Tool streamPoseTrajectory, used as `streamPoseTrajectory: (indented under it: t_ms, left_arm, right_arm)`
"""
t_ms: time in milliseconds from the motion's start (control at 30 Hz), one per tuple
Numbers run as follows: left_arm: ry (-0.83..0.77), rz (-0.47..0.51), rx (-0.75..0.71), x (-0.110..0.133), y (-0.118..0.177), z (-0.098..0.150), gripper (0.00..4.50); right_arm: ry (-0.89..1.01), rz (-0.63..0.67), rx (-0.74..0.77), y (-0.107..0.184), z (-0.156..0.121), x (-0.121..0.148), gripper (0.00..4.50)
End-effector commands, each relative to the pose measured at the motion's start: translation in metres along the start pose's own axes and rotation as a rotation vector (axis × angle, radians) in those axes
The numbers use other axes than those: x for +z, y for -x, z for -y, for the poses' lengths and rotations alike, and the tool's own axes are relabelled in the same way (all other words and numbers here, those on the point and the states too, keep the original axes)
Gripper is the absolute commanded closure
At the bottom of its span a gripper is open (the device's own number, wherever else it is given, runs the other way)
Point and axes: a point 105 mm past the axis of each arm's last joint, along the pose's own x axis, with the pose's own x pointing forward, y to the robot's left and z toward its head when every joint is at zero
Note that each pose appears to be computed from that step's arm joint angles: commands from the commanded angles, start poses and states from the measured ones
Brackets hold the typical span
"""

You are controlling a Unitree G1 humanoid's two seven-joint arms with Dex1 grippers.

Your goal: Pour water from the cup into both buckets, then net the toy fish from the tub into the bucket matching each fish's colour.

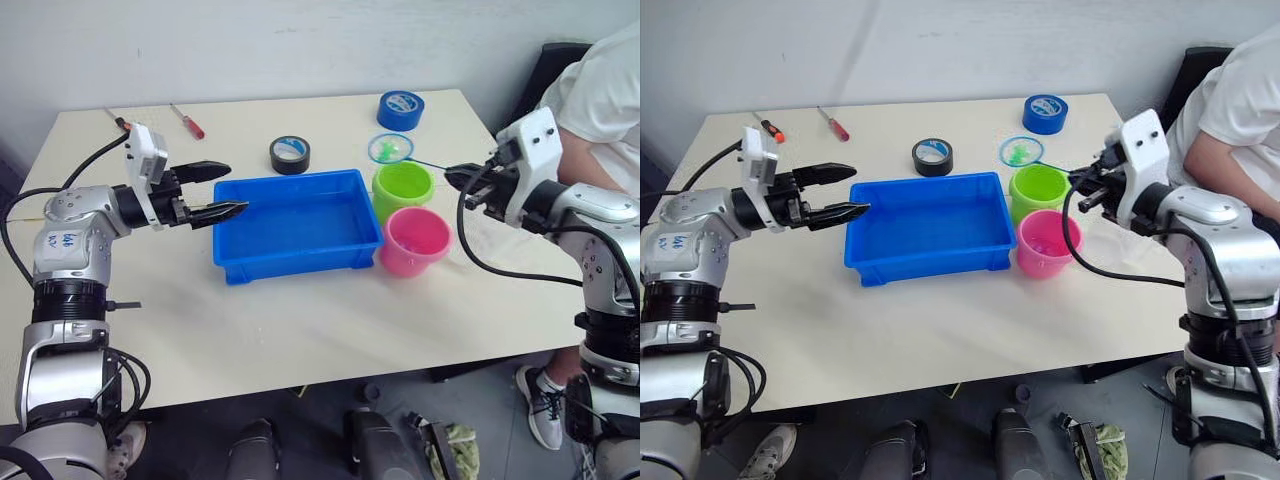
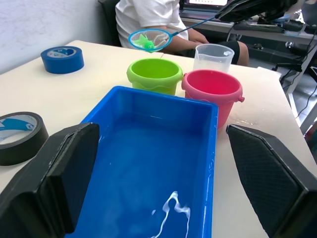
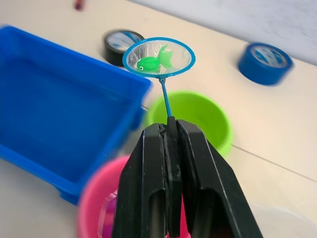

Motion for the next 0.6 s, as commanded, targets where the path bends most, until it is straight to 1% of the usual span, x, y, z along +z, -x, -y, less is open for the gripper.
streamPoseTrajectory:
  t_ms: [33,100,200,367,400,467,600]
  left_arm:
    - [-0.047,0.014,-0.01,0.011,-0.001,-0.001,0.03]
    - [-0.047,0.013,-0.012,0.011,-0.001,-0.002,0.03]
    - [-0.046,0.01,-0.015,0.011,-0.001,-0.002,0.03]
    - [-0.044,0.007,-0.014,0.01,0.001,-0.002,0.03]
    - [-0.043,0.006,-0.013,0.009,0.001,-0.001,0.03]
    - [-0.043,0.005,-0.013,0.009,0.001,-0.001,0.03]
    - [-0.041,0.005,-0.013,0.009,0.001,-0.001,0.03]
  right_arm:
    - [0.171,-0.005,-0.062,0.001,0.01,0.0,4.5]
    - [0.273,-0.032,-0.076,-0.003,0.011,-0.005,4.5]
    - [0.48,-0.069,-0.088,-0.008,0.009,-0.013,4.5]
    - [0.761,-0.09,-0.086,-0.011,0.004,-0.018,4.5]
    - [0.847,-0.095,-0.088,-0.01,0.003,-0.018,4.5]
    - [0.933,-0.096,-0.088,-0.01,0.003,-0.018,4.5]
    - [1.166,-0.084,-0.154,-0.008,0.009,-0.011,4.5]
